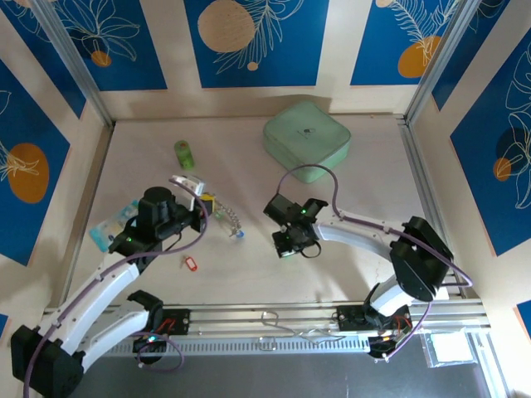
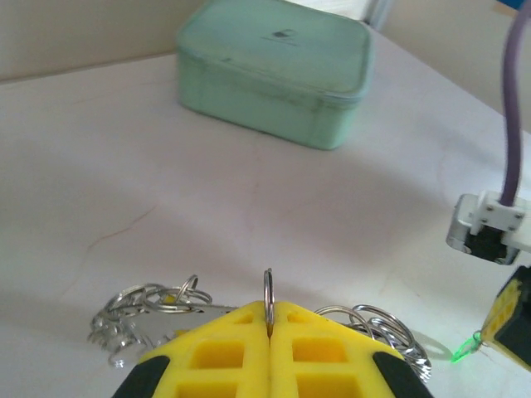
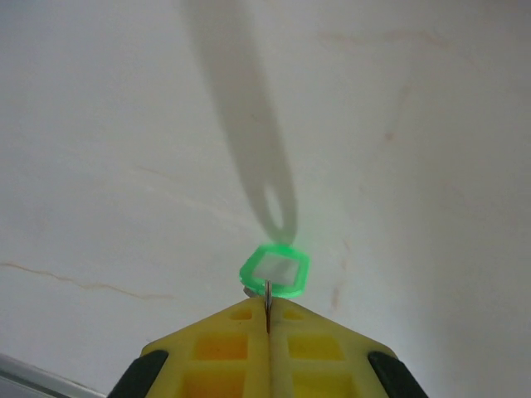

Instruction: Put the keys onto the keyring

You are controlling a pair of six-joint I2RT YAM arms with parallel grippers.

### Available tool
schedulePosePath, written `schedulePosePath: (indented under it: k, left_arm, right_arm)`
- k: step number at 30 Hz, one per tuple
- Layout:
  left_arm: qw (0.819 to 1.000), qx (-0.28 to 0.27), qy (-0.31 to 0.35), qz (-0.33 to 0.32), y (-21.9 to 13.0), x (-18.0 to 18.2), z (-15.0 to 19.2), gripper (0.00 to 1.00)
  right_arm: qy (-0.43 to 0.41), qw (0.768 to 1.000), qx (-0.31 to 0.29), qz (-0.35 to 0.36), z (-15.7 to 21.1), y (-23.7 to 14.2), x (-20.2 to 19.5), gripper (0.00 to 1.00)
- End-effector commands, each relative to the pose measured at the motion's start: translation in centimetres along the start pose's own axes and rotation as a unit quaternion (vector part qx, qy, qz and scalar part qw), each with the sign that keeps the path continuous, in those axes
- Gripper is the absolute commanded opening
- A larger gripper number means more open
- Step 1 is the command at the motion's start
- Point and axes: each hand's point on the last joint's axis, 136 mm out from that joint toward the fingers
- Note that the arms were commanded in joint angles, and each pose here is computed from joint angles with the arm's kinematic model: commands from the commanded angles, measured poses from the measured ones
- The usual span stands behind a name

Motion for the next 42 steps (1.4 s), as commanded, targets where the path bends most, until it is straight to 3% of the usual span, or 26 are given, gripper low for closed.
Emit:
schedulePosePath:
  k: [1, 7, 16, 24, 35, 42]
  left_arm:
    - [0.993, -0.046, 0.069, 0.080, 0.5, -3.9, -2.2, 0.00]
    - [0.988, -0.037, 0.102, 0.109, 2.4, -5.1, -1.3, 0.00]
    - [0.994, -0.024, 0.082, 0.062, 3.9, -3.2, -0.7, 0.00]
    - [0.995, -0.027, 0.072, 0.061, 3.6, -3.1, -0.5, 0.00]
    - [0.995, -0.029, 0.072, 0.061, 3.6, -3.2, -0.7, 0.00]
    - [0.995, -0.029, 0.072, 0.061, 3.5, -3.2, -0.7, 0.00]
  right_arm:
    - [0.018, 0.999, 0.023, 0.027, 2.4, -0.9, -1.8, 0.00]
    - [0.027, 0.997, 0.068, 0.030, 4.8, -0.5, -3.1, 0.00]
    - [0.038, 0.998, 0.054, -0.009, 1.7, 1.9, -0.7, 0.00]
    - [0.042, 0.997, 0.055, -0.025, 0.3, 3.5, 0.6, 0.00]
    - [0.040, 0.997, 0.063, -0.017, 0.2, 3.9, 0.3, 0.19]
    - [0.033, 0.997, 0.064, -0.010, 0.0, 3.4, 0.0, 0.20]
Point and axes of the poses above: each hand's point on the last joint's axis, 136 mm out from that joint toward the fingers, its own y axis out along the fingers, its own x axis along the line the jaws close on, z = x × y, and after that the axes turned 6 degrees about -y, right-handed
